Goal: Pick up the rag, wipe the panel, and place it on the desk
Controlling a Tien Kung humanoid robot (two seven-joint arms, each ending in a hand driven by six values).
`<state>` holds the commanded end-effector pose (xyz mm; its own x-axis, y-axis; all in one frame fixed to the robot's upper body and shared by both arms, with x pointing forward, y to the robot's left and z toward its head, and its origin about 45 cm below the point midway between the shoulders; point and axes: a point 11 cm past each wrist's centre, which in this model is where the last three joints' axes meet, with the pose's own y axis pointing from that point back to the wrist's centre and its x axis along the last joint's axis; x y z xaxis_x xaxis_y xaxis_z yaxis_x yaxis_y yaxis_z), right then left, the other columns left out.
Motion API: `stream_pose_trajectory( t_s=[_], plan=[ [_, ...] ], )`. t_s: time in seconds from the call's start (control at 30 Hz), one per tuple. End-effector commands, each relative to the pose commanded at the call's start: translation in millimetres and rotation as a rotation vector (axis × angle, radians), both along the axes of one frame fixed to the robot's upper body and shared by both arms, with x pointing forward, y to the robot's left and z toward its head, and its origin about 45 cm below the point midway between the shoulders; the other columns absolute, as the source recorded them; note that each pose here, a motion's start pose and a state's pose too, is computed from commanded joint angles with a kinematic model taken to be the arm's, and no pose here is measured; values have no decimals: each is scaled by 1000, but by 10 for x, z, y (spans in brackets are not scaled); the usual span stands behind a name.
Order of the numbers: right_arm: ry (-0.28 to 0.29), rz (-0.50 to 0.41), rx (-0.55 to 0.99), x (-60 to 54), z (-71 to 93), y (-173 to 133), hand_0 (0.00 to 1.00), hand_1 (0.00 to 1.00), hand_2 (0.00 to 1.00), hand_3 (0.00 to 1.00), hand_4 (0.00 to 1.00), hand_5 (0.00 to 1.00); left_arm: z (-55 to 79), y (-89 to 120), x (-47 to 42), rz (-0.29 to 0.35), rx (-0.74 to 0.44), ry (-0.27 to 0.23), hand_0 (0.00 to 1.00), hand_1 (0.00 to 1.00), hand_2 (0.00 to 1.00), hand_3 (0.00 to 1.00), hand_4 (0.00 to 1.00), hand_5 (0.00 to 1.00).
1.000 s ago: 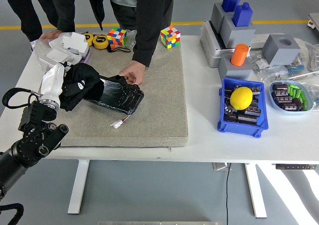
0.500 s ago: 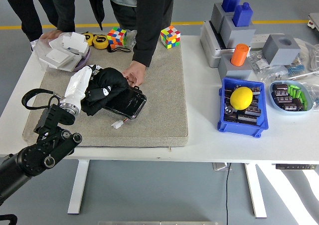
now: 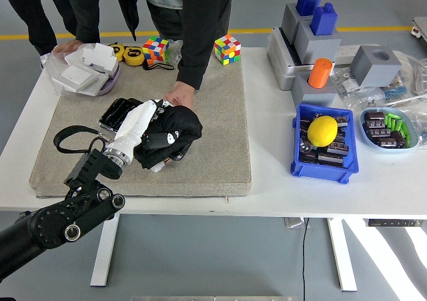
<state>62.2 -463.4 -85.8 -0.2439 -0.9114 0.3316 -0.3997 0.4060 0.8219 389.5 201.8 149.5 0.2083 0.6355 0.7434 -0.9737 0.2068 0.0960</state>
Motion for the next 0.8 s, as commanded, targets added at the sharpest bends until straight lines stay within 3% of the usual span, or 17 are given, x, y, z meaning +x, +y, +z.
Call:
stream_pose_trajectory(
  t_s=[0.3,0.57,0.8],
  plan=[
    [-3,-1,-1,12,4,-4,530,551,489,522,881,350,3,-23,38,0,11,-3,220,239,326,574,634,2],
    [-3,-5,0,5,1,0,531,551,489,522,880,349,-23,146,132,56,30,-9,220,239,326,574,633,2],
    [-5,-7,1,12,1,2,532,551,489,520,880,349,25,388,271,138,35,-31,220,238,326,573,634,2]
  ],
)
